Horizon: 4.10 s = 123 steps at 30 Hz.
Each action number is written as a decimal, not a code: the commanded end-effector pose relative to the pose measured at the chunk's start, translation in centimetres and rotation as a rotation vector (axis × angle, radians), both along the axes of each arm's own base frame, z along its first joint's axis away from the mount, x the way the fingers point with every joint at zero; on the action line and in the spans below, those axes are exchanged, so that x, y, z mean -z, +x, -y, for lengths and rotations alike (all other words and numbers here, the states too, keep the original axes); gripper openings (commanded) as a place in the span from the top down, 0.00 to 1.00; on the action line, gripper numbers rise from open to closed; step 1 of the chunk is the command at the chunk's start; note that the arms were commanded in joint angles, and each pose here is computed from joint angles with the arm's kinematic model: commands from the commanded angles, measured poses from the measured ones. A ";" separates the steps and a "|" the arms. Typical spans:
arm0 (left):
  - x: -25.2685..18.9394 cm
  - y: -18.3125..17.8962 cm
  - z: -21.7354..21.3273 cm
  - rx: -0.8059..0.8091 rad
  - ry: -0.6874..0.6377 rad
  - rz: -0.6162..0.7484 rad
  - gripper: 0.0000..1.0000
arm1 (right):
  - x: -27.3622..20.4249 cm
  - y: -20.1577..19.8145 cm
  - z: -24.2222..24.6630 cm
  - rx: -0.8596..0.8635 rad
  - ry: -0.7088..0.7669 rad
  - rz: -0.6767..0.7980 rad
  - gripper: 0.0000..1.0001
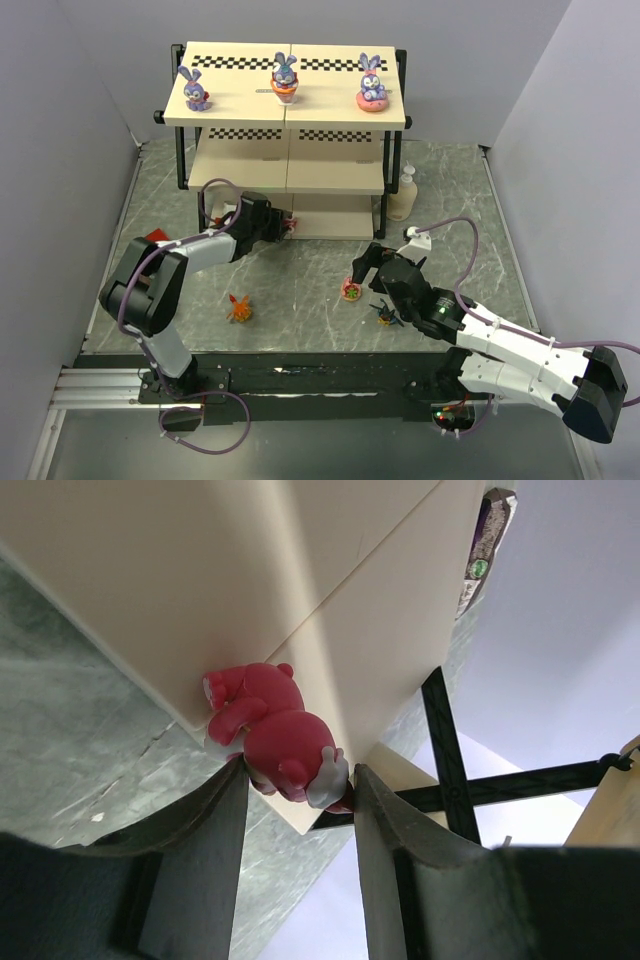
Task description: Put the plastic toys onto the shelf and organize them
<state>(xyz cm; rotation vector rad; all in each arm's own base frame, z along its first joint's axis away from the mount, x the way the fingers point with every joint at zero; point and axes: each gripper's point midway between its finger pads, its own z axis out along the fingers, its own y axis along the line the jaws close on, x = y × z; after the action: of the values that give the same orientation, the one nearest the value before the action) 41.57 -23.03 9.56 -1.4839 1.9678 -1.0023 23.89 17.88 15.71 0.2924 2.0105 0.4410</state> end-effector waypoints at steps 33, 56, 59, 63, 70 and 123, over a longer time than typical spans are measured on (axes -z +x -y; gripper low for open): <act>0.2 1.3 1.5 -0.008 -0.055 -0.037 0.35 | -0.5 0.4 0.2 0.022 0.025 0.021 0.05; -0.8 1.5 1.5 -0.015 -0.075 -0.007 0.41 | -0.3 0.5 0.0 0.017 0.023 0.018 0.06; -0.7 1.5 1.5 -0.017 -0.075 -0.006 0.39 | -0.3 0.4 0.0 0.014 0.022 0.017 0.06; -0.9 1.5 1.6 -0.017 -0.078 -0.001 0.38 | -0.2 0.5 0.0 0.016 0.020 0.017 0.06; -0.9 1.8 1.7 -0.016 -0.083 0.000 0.37 | -0.3 0.5 0.0 0.018 0.020 0.019 0.06; -1.0 1.5 2.3 0.027 -0.103 0.032 0.12 | 0.0 0.6 -0.3 0.008 0.016 0.009 0.06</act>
<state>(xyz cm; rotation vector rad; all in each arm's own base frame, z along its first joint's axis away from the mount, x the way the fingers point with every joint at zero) 43.17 -24.51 8.73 -1.5542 1.9584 -1.0531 23.95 18.15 15.07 0.2816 2.0305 0.4322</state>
